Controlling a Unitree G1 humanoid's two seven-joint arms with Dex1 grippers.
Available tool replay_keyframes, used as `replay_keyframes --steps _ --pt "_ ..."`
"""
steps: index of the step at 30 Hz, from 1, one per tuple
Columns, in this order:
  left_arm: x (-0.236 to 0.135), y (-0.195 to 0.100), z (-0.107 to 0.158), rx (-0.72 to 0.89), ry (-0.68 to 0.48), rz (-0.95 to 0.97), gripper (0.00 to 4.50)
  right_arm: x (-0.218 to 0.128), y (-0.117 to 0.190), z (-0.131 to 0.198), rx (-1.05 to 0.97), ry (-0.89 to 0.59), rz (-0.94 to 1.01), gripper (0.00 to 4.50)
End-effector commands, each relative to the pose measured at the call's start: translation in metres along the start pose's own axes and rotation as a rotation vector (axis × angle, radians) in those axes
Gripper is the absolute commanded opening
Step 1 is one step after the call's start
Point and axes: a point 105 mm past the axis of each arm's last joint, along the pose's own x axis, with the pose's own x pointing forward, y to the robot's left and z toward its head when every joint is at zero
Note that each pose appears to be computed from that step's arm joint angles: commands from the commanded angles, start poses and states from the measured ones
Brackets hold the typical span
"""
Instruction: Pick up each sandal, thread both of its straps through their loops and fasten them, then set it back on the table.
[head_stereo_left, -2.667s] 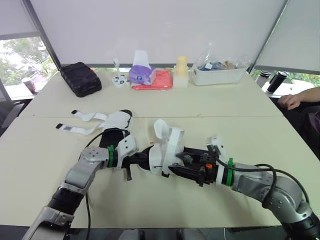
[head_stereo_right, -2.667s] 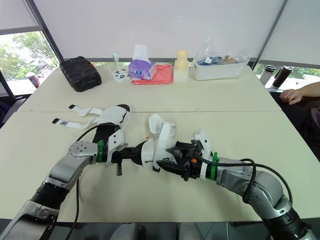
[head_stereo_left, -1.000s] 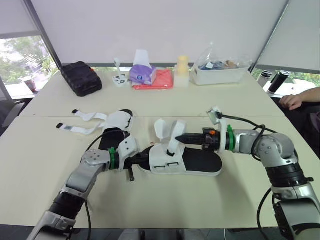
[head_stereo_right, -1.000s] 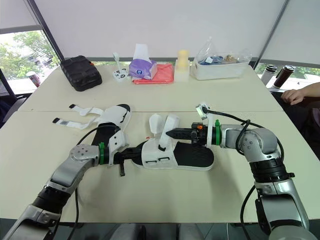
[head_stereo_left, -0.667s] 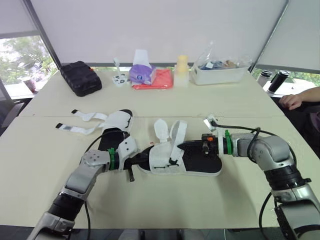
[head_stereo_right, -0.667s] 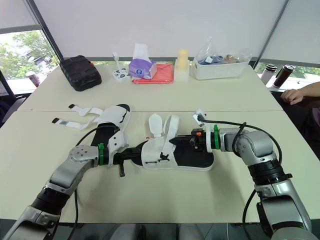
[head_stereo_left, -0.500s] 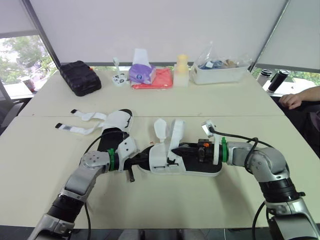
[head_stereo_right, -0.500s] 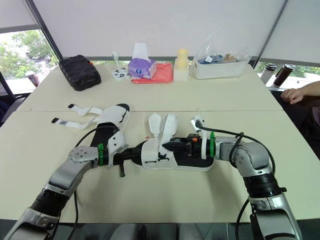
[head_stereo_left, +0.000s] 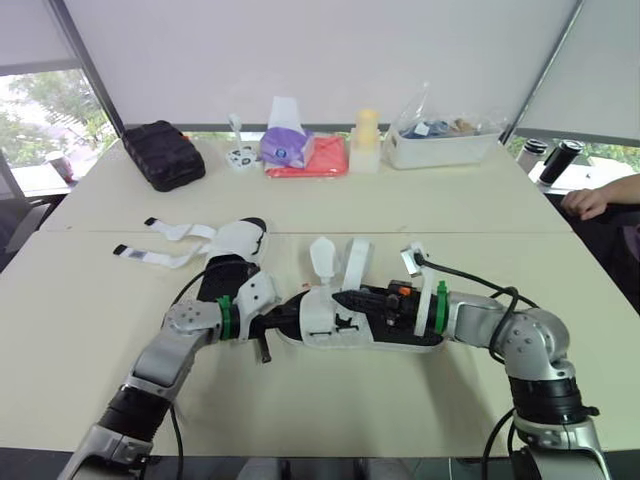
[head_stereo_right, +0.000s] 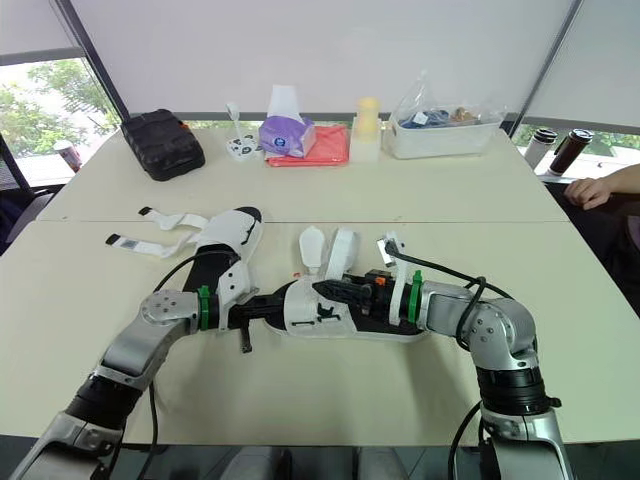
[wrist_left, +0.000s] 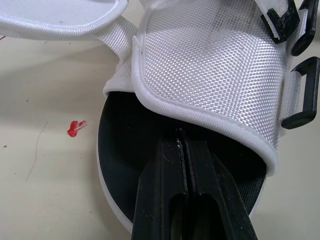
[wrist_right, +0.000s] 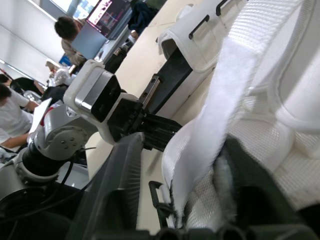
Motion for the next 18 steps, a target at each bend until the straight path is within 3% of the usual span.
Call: replay_keyframes --steps 1,2,11,18 --pt "0.002 -0.004 -0.017 -0.034 0.058 -0.005 0.00 -0.001 0.003 0.010 -0.027 -0.032 0.005 0.49" --pt "0.001 -0.005 -0.018 -0.036 0.060 -0.003 0.00 -0.002 0.005 0.011 -0.031 -0.030 0.011 0.06" --pt "0.001 -0.007 -0.019 -0.038 0.061 -0.001 0.00 -0.009 0.013 0.032 0.004 0.024 0.118 0.06" --pt "0.000 -0.007 -0.021 -0.041 0.064 0.007 0.00 -0.007 0.007 0.027 0.041 0.092 0.132 0.06"
